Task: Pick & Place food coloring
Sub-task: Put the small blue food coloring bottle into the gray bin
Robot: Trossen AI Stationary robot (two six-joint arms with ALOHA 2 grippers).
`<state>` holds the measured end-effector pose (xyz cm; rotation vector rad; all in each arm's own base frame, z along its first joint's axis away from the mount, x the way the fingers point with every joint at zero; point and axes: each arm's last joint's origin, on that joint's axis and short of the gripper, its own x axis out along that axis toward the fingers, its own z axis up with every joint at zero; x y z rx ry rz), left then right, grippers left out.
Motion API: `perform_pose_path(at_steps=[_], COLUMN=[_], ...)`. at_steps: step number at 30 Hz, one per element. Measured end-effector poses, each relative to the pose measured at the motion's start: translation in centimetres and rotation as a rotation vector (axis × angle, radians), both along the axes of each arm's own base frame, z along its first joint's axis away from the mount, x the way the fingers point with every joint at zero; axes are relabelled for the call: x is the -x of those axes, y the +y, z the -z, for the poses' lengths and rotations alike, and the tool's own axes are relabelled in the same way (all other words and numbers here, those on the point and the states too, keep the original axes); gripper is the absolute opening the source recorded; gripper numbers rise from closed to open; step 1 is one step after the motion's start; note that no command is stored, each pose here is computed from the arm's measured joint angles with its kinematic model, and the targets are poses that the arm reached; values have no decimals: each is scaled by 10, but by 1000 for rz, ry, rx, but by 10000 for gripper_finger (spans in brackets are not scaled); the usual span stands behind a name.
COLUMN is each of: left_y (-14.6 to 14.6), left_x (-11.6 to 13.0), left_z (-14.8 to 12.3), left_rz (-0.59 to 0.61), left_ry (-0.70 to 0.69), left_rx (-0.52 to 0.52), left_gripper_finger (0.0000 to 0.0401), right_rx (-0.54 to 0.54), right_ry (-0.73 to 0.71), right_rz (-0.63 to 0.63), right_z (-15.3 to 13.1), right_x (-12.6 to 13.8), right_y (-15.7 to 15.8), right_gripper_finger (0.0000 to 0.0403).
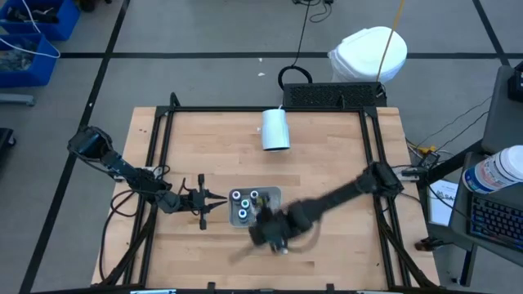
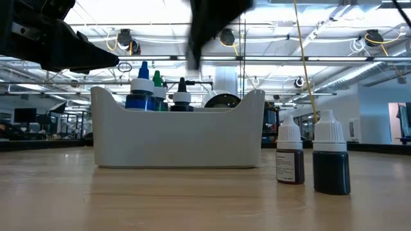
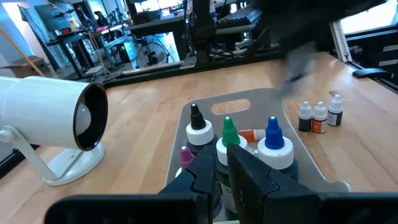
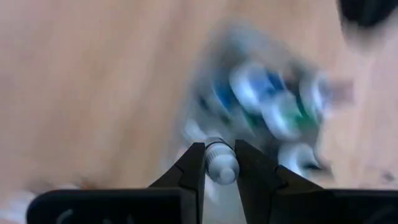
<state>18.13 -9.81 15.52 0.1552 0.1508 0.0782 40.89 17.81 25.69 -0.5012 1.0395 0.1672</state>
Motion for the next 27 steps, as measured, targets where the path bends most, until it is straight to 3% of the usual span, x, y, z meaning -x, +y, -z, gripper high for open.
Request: perform_pose_path(at_steps=[3,7,16,27], left_y=[0,0,0,0], left_x=[0,0,0,0], left_z=[0,0,2,2], left_rz=[0,10,14,16], left_ry=[1,3,22,23], left_rx=[0,-9,-43,-55], left_gripper_finger=[49,49,49,49], right_rx=[-7,12,-19,-22], right_ry=[106,166,176,210], right_rz=[29,17,60,87], right_z=[19,37,63,85], right_x=[-4,-2,-5,2], right_y=[-29,-41,-63,-69], right_gripper_finger=[55,55,55,54])
